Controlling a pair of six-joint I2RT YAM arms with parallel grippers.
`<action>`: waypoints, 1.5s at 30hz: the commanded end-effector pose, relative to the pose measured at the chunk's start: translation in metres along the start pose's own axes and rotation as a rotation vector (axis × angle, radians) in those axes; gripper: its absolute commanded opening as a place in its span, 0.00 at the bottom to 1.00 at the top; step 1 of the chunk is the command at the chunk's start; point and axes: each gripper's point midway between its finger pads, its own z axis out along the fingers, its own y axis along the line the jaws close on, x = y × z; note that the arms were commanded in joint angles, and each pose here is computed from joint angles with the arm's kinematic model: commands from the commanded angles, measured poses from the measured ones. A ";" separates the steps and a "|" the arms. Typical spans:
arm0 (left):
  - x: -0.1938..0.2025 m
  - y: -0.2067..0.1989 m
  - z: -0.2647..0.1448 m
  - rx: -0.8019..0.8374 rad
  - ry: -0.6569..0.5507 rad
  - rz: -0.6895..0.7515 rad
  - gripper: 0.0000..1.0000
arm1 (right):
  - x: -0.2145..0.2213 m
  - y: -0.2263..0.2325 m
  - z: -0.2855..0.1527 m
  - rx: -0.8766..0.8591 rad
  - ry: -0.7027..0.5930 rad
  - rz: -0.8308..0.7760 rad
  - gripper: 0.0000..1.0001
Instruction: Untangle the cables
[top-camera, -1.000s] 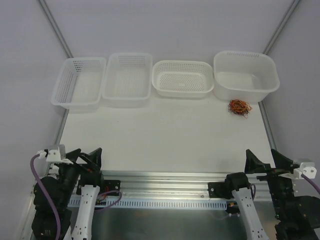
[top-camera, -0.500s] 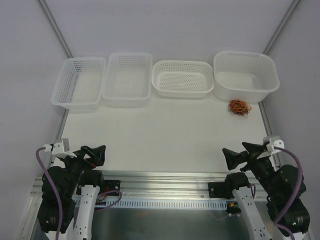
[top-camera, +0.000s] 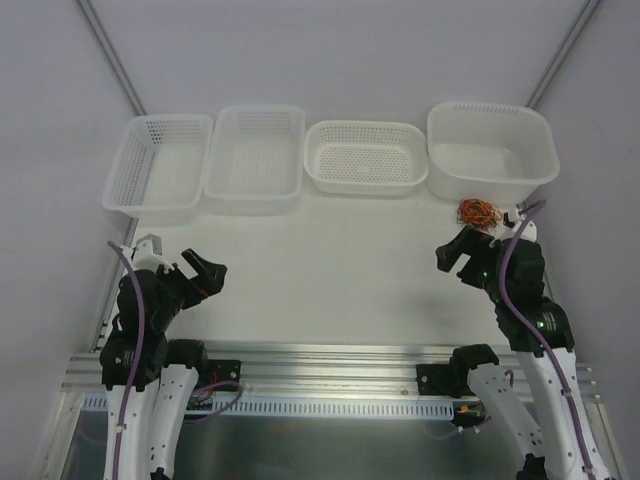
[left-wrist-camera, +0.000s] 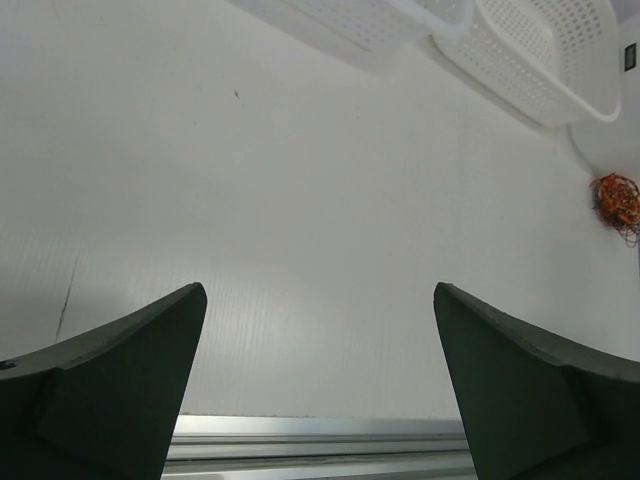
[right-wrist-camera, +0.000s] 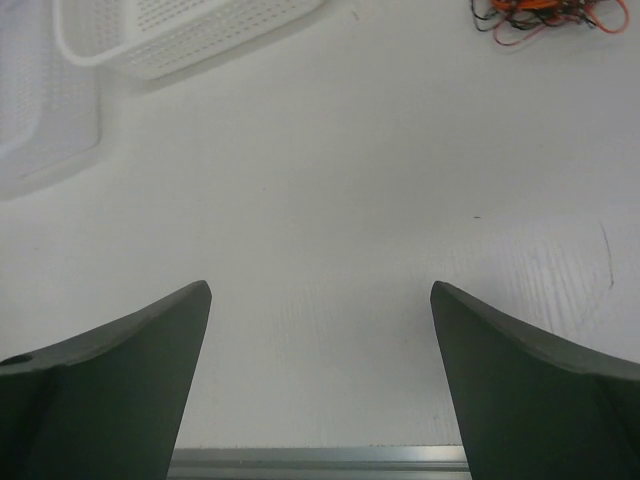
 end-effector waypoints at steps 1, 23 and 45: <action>-0.006 -0.010 0.021 0.050 0.027 0.059 0.99 | -0.024 -0.033 0.034 0.236 -0.109 0.150 0.97; 0.017 -0.018 0.048 0.190 0.104 0.181 0.99 | -0.073 -0.184 0.213 0.536 -0.271 0.850 0.97; 0.024 -0.014 0.054 0.174 0.147 0.168 0.99 | -0.010 -0.188 0.257 0.471 -0.057 0.844 0.07</action>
